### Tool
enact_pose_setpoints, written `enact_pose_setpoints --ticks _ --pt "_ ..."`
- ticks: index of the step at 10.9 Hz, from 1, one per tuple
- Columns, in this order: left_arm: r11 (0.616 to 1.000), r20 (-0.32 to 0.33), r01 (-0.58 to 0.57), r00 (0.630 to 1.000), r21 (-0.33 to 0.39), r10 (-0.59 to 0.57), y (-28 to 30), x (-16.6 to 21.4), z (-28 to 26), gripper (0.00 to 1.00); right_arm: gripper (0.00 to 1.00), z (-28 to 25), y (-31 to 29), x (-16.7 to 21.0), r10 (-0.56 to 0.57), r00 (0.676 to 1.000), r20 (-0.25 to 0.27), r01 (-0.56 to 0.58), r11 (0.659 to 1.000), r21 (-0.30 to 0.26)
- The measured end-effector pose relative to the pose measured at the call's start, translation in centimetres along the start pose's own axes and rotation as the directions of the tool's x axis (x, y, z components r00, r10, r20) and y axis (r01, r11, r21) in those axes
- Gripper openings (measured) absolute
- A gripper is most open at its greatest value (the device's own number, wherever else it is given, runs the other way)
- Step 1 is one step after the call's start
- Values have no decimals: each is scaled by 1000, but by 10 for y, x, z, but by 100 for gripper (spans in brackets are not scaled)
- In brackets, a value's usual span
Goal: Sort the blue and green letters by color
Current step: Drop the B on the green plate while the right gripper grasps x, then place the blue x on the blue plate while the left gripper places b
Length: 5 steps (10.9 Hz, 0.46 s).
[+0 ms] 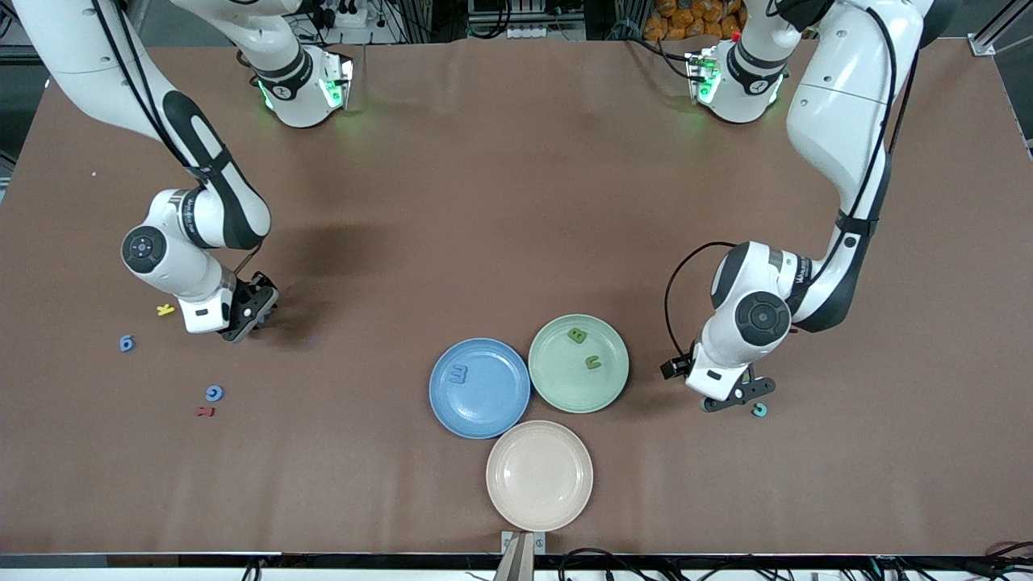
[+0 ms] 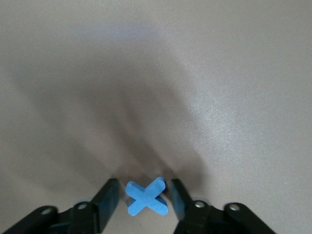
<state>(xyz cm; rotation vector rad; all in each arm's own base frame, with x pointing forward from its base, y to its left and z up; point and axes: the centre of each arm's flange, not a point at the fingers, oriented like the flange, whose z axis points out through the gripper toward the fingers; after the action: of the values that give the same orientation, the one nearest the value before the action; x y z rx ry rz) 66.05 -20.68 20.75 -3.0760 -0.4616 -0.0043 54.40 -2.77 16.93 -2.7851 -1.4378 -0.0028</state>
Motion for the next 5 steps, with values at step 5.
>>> enact_pose_setpoints --ticks 5 --pt "999 -6 -41 999 -13 41 -22 3 21 100 36 -4 0 0 -12 1000 -1 12 1000 -1"
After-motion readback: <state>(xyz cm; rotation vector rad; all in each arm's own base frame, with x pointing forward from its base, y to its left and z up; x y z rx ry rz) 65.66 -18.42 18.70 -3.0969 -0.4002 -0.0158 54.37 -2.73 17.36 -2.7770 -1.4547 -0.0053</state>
